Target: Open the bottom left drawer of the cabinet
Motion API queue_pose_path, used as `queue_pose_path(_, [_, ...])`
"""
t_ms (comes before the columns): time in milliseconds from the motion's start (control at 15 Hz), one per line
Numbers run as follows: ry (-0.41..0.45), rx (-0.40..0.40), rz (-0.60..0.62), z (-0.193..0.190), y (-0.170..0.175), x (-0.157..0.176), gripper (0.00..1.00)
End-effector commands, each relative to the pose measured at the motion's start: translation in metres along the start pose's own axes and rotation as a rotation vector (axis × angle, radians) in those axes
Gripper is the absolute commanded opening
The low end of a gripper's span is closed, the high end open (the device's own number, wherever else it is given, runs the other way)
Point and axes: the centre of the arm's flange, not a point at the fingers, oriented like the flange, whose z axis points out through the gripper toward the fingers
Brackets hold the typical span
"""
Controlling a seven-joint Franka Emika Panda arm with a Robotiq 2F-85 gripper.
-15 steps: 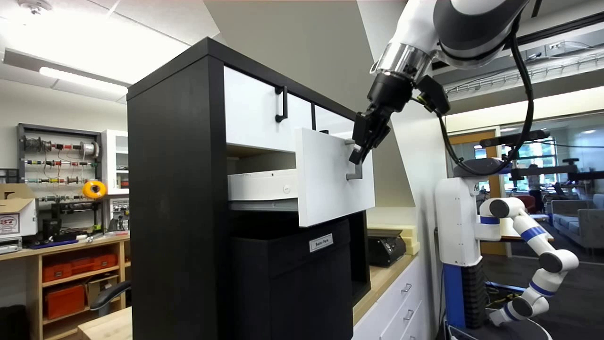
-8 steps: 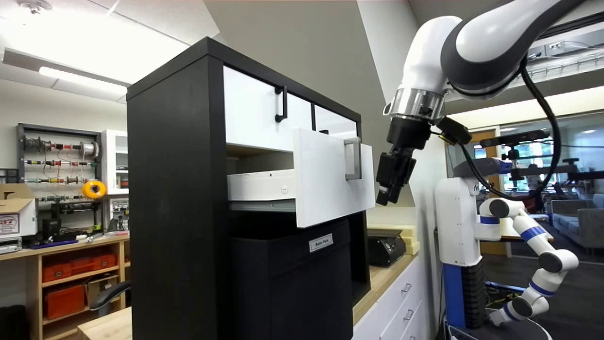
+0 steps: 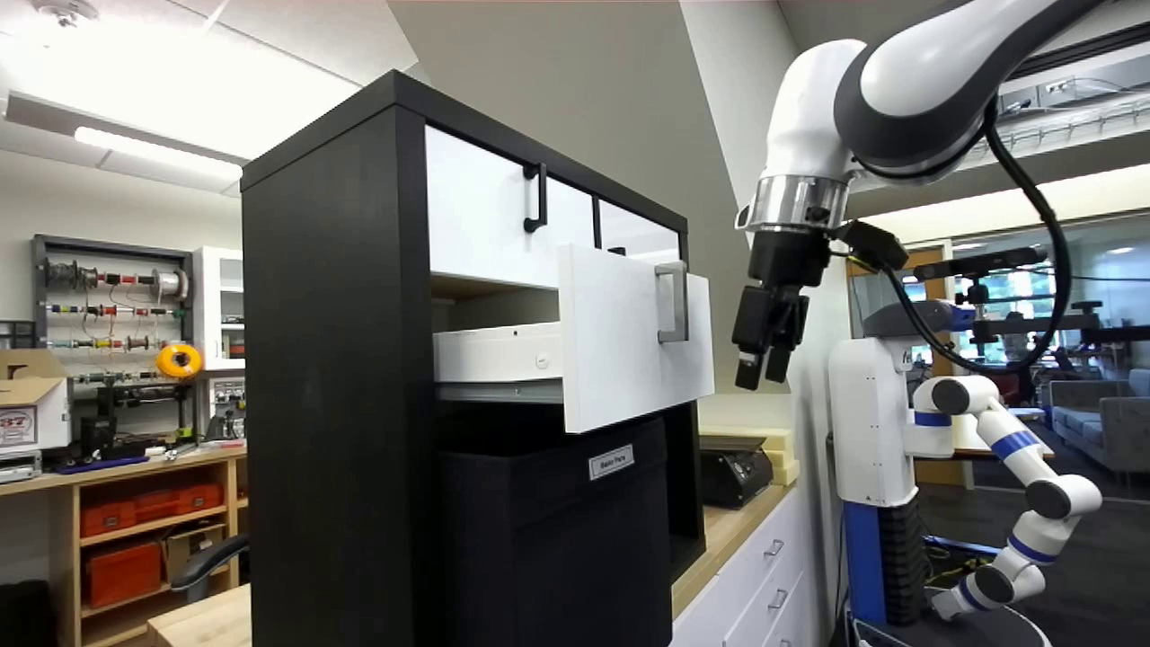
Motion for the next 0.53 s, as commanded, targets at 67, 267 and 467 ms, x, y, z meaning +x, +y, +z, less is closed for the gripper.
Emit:
queue_pose_path(67, [-0.070, 0.033, -0.075, -0.023, -0.002, 0.020, 1.00])
queue_pose_path(267, [-0.102, 0.045, -0.112, -0.033, -0.005, 0.026, 1.00])
queue_pose_path(467, [-0.141, 0.055, -0.127, -0.037, -0.005, 0.028, 1.00])
